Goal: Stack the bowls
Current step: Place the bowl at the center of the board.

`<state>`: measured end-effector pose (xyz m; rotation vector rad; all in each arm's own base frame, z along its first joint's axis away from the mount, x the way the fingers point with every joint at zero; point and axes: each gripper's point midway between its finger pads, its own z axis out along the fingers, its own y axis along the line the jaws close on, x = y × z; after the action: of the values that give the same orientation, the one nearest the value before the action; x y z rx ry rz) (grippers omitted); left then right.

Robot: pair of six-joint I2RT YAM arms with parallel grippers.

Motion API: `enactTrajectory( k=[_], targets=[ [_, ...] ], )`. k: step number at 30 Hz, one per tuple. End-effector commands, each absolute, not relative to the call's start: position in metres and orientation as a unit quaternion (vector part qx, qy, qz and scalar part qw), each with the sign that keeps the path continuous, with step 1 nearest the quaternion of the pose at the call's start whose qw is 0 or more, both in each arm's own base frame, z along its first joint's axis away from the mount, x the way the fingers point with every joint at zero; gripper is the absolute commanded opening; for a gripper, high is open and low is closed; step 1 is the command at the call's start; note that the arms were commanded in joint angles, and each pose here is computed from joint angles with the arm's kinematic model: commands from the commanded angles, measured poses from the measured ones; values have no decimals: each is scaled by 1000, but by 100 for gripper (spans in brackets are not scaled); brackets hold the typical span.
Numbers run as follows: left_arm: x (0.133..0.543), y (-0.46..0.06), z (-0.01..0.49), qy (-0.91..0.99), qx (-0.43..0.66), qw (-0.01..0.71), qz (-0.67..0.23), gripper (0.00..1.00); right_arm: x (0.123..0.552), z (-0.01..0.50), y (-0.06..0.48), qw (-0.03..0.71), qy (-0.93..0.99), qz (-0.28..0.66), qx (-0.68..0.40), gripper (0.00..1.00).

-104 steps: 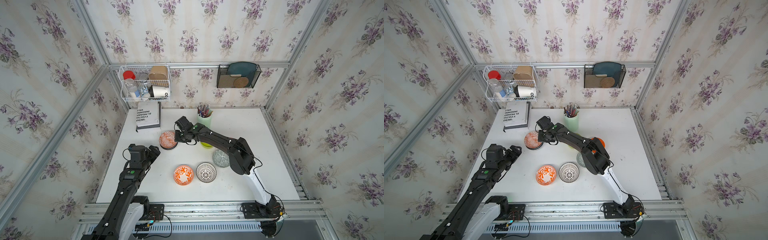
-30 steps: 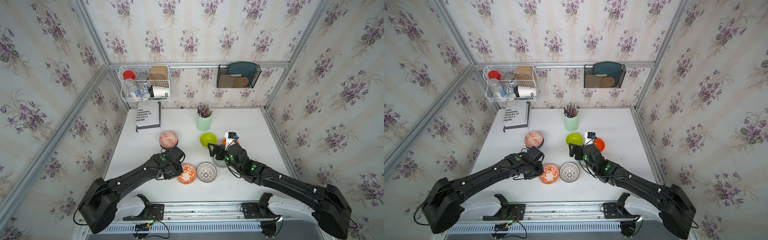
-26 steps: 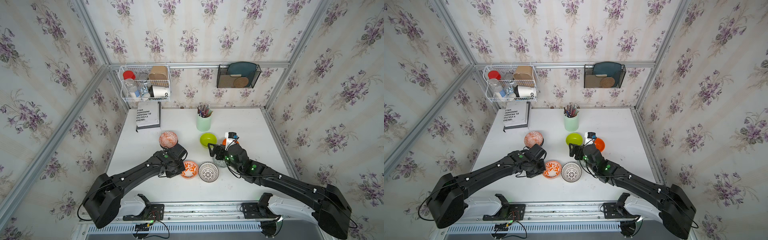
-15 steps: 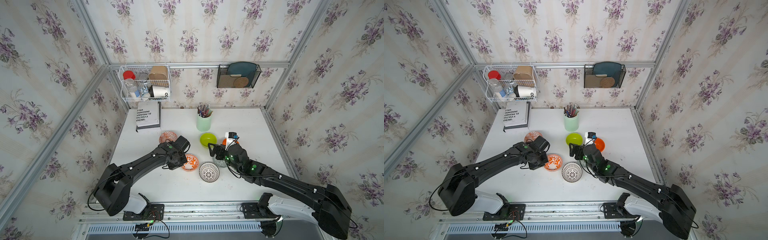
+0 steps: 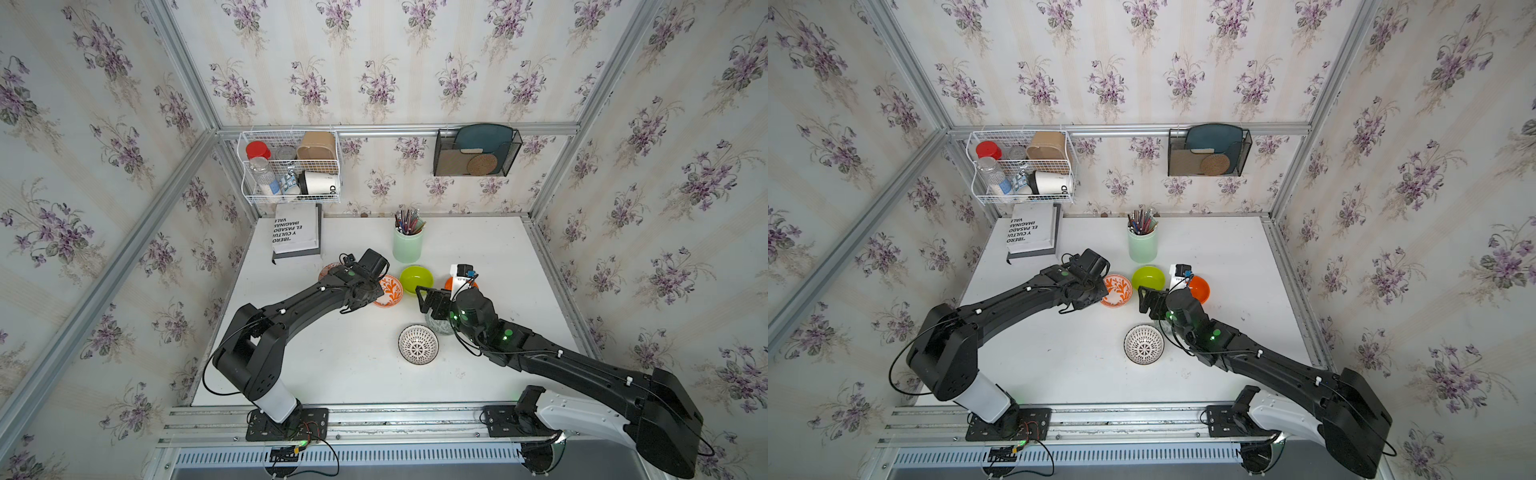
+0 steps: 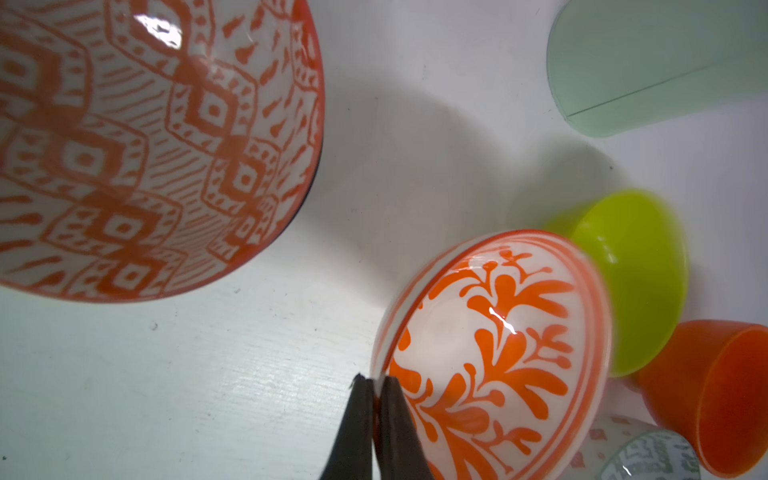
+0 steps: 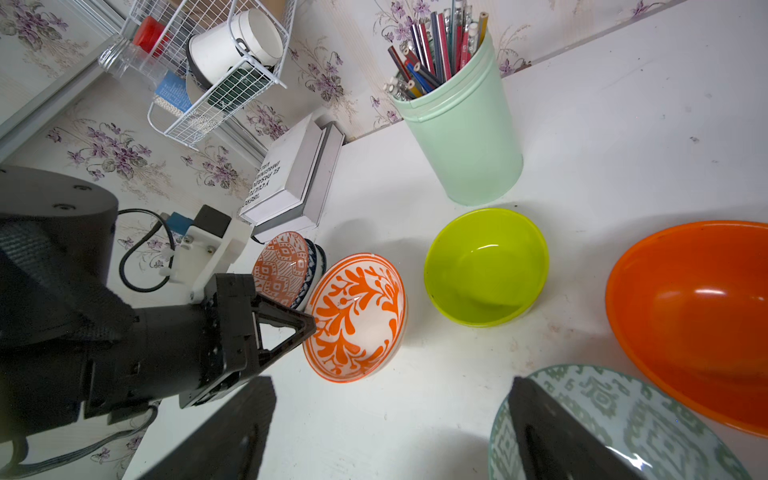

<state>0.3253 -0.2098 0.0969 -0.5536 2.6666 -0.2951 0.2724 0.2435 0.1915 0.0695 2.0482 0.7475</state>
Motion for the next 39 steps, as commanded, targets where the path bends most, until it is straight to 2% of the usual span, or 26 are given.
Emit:
enactTrajectory(
  k=[1, 14, 24, 30, 34, 36, 39],
  targets=[
    [347, -211, 104, 938, -216, 247, -114, 0, 275, 195, 245, 470, 827, 306, 27, 94],
    [357, -206, 85, 923, -259, 258, -118, 0, 274, 196, 247, 470, 827, 309, 21, 94],
    [354, -212, 73, 927, -272, 228, -118, 0, 274, 197, 247, 471, 825, 310, 21, 94],
    [350, -206, 71, 928, -282, 220, -104, 21, 274, 197, 246, 472, 825, 311, 22, 94],
    [349, -208, 73, 929, -279, 215, -109, 53, 273, 198, 246, 472, 824, 312, 22, 95],
    [348, -209, 75, 930, -278, 214, -114, 60, 273, 198, 246, 472, 824, 313, 21, 95],
    [347, -214, 84, 930, -269, 215, -130, 65, 273, 199, 245, 473, 823, 314, 22, 95]
  ],
)
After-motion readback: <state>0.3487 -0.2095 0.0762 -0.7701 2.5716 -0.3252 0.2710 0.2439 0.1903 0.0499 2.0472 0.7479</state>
